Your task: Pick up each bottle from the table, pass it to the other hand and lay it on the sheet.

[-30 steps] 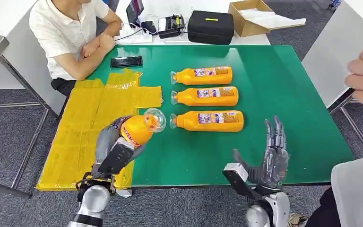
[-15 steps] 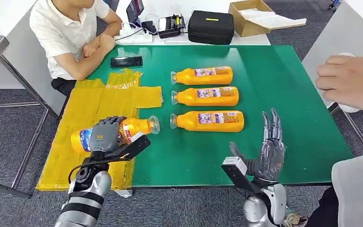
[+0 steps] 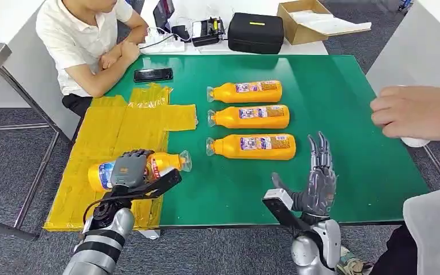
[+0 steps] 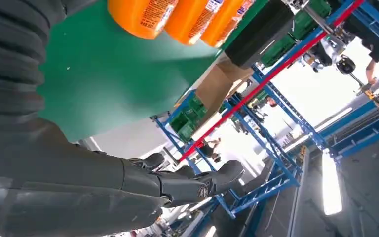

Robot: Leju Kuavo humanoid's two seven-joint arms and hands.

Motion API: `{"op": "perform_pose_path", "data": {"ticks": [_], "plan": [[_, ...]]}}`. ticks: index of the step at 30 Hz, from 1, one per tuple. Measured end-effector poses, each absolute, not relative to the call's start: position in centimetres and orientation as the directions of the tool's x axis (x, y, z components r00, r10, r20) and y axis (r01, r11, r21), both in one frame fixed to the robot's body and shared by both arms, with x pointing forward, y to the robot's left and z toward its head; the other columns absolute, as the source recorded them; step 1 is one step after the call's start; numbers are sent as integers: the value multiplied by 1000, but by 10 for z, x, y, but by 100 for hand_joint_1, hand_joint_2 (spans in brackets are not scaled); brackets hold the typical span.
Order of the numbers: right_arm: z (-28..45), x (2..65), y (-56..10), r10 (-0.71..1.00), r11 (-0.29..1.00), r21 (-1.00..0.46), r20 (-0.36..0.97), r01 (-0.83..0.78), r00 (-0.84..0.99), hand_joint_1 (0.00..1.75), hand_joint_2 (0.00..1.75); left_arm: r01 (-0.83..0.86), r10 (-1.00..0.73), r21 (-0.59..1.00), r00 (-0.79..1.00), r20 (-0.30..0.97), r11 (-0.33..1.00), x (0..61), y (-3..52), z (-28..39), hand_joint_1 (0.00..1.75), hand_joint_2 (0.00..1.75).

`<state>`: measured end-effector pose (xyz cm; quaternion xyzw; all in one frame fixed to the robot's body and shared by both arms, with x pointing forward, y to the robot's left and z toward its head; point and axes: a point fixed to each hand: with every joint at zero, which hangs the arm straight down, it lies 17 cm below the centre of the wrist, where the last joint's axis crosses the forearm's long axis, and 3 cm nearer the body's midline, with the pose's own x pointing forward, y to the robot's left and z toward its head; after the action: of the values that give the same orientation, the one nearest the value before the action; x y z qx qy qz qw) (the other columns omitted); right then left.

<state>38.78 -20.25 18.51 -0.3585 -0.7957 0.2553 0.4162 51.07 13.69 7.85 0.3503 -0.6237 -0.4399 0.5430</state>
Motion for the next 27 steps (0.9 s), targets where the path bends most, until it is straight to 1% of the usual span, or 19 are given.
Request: {"op": "perform_pose_path", "data": {"ticks": [2,3,4,5,6,7,8,10,11,12,13,16,17,18,23,24,27], "plan": [[184,388,-201,778,618,-702,484,354,-400,0,175,53,-922,935,-158,353,350,511,138,73,175,175],[183,388,-201,775,622,-700,487,351,-401,0,175,63,-925,938,-154,347,342,512,138,70,164,175],[183,388,-200,774,624,-699,489,349,-403,0,175,78,-929,941,-152,337,329,512,138,65,143,175],[182,389,-199,773,625,-699,490,347,-403,0,175,90,-933,944,-149,327,317,512,138,61,143,175],[181,389,-199,772,625,-700,491,345,-404,0,175,104,-935,945,-144,323,310,512,138,57,93,175],[180,390,-198,772,625,-701,490,343,-405,0,175,113,-941,949,-139,309,295,513,139,53,52,175],[179,390,-197,770,627,-701,492,339,-406,0,175,121,-944,950,-134,302,287,514,140,51,24,175],[178,390,-196,765,632,-699,497,333,-410,0,175,142,-949,952,-128,288,270,517,140,46,24,175],[177,391,-195,763,635,-699,499,330,-410,0,175,150,-951,953,-125,282,263,518,141,44,17,175],[176,391,-195,762,636,-698,501,329,-411,0,175,160,-952,952,-121,281,261,519,142,41,17,175],[176,391,-194,761,637,-698,502,327,-411,0,175,169,-953,952,-121,277,256,520,142,39,10,175],[174,392,-194,755,644,-695,509,320,-414,0,175,210,-957,948,-112,267,240,520,143,31,10,175],[173,392,-193,750,649,-693,515,314,-415,0,175,234,-960,945,-107,258,227,521,143,26,2,175],[173,393,-193,745,655,-689,519,311,-419,0,175,256,-963,942,-102,250,217,521,145,22,5,175],[172,400,-189,730,670,-678,527,302,-436,0,175,313,-968,927,-70,240,207,525,157,9,5,175],[171,400,-189,728,672,-678,528,299,-437,0,175,319,-969,925,-67,239,207,525,158,8,0,175],[168,403,-188,723,676,-678,535,289,-437,0,175,351,-971,916,-65,231,194,524,162,0,0,175]]}}
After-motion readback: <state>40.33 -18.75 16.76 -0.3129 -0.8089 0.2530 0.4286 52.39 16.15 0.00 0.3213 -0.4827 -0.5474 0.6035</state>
